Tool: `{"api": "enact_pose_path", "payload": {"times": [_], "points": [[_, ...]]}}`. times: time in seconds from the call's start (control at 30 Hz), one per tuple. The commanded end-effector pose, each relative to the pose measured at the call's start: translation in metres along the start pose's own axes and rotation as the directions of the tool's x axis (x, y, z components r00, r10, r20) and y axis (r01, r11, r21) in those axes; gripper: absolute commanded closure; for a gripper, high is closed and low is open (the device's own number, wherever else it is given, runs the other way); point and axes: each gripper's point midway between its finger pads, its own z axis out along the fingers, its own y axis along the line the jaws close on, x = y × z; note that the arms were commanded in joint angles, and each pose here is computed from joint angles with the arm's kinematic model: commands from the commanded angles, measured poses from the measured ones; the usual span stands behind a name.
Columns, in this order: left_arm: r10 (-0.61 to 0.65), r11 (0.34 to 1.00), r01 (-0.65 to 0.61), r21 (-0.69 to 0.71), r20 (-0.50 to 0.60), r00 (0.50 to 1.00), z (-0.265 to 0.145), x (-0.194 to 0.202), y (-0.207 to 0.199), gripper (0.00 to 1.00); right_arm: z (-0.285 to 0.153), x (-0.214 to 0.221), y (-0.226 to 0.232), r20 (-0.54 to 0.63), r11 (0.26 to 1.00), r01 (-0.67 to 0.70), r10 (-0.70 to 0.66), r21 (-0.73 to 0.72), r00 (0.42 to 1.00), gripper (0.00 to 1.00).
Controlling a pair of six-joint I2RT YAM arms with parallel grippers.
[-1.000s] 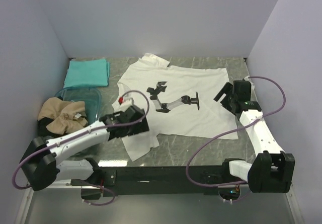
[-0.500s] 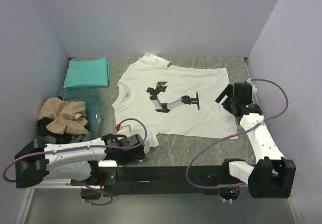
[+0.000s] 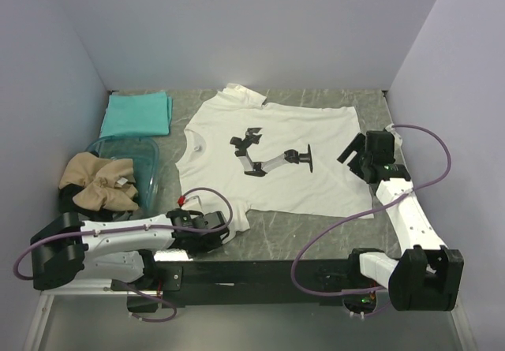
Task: Fold and stack the t-shirts
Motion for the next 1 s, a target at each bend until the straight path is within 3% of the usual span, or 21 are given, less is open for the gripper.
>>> {"api": "enact_pose_path", "payload": {"times": [0.0, 0.03, 0.13, 0.17, 0.3, 0.53, 0.87, 0.97], "points": [[-0.004, 0.999, 0.007, -0.039, 0.070, 0.998, 0.007, -0.011, 0.002, 0.38, -0.003, 0.004, -0.007, 0.006, 1.000, 0.007, -0.007, 0.013, 1.000, 0.09], [-0.001, 0.999, 0.004, -0.042, 0.068, 0.998, 0.008, -0.010, 0.000, 0.39, -0.004, 0.007, -0.009, 0.000, 1.000, 0.010, -0.010, 0.018, 1.000, 0.09], [0.022, 0.998, -0.018, -0.064, 0.053, 0.998, 0.014, -0.008, 0.000, 0.54, -0.007, 0.013, -0.013, -0.003, 1.000, 0.019, -0.019, 0.011, 1.000, 0.09], [0.023, 0.996, -0.018, -0.093, 0.052, 0.998, 0.016, -0.007, 0.003, 0.70, -0.008, 0.017, -0.015, -0.011, 1.000, 0.017, -0.017, 0.013, 1.000, 0.09], [0.045, 0.990, -0.035, -0.139, 0.072, 0.996, 0.013, -0.013, 0.005, 0.99, -0.016, 0.035, -0.029, -0.050, 0.999, -0.021, 0.023, 0.047, 0.999, 0.09], [0.076, 0.994, -0.070, -0.080, 0.080, 0.994, 0.010, -0.016, -0.006, 0.99, -0.033, 0.082, -0.052, -0.145, 0.990, -0.116, 0.126, 0.080, 0.981, 0.08], [0.089, 0.996, -0.088, -0.012, 0.104, 0.991, 0.002, -0.022, -0.013, 0.99, -0.041, 0.098, -0.078, -0.117, 0.951, -0.251, 0.274, 0.181, 0.955, 0.10], [0.077, 0.997, -0.078, 0.002, 0.131, 0.988, -0.002, -0.028, -0.014, 0.99, -0.031, 0.112, -0.081, -0.158, 0.940, -0.273, 0.307, 0.203, 0.939, 0.12]]}}
